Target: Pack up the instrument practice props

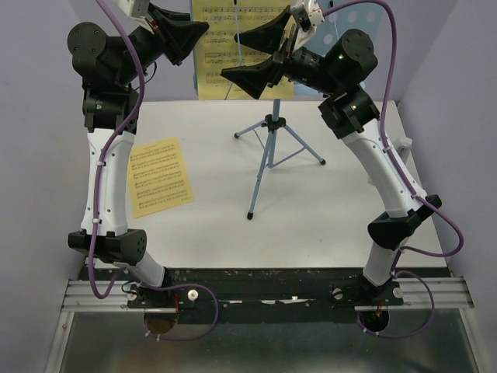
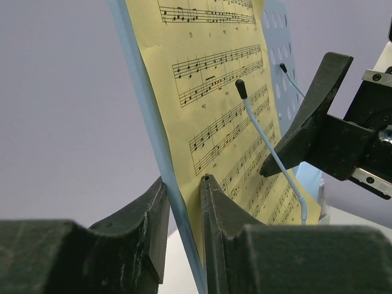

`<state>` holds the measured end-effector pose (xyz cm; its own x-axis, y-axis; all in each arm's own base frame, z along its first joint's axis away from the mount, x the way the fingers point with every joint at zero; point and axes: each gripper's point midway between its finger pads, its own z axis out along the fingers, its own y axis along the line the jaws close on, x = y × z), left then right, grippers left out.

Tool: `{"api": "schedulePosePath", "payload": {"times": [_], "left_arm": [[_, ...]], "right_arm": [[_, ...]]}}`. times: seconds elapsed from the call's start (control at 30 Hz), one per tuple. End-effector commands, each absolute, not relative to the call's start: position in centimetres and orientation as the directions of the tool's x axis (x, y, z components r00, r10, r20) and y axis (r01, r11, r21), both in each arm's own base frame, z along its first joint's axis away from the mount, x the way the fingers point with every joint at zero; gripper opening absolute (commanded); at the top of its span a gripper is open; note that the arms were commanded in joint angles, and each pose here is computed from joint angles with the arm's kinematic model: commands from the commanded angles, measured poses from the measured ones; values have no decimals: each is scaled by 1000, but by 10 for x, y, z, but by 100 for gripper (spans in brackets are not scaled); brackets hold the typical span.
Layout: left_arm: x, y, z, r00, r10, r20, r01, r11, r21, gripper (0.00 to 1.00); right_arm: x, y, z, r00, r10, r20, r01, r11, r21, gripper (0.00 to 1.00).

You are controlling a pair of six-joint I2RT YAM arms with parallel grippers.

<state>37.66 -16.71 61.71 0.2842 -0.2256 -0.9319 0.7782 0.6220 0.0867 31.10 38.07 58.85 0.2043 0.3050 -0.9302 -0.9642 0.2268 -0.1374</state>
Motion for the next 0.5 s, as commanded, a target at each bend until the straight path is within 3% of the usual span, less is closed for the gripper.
{"api": "schedulePosePath", "payload": {"times": [0.0,0.3,0.47], "left_arm": [[380,-157,625,351,-183,-918,715,686,136,31],[380,-132,625,366,-133,-921,627,766,139,35],[373,-122,622,357,-118,-927,593,795,128,48]], "right_arm": [[292,380,599,226,329,-917,-968,182,-174,100],[292,380,600,233,337,-912,-967,183,-180,100],[293,381,600,234,340,-911,-966,184,-180,100]]}}
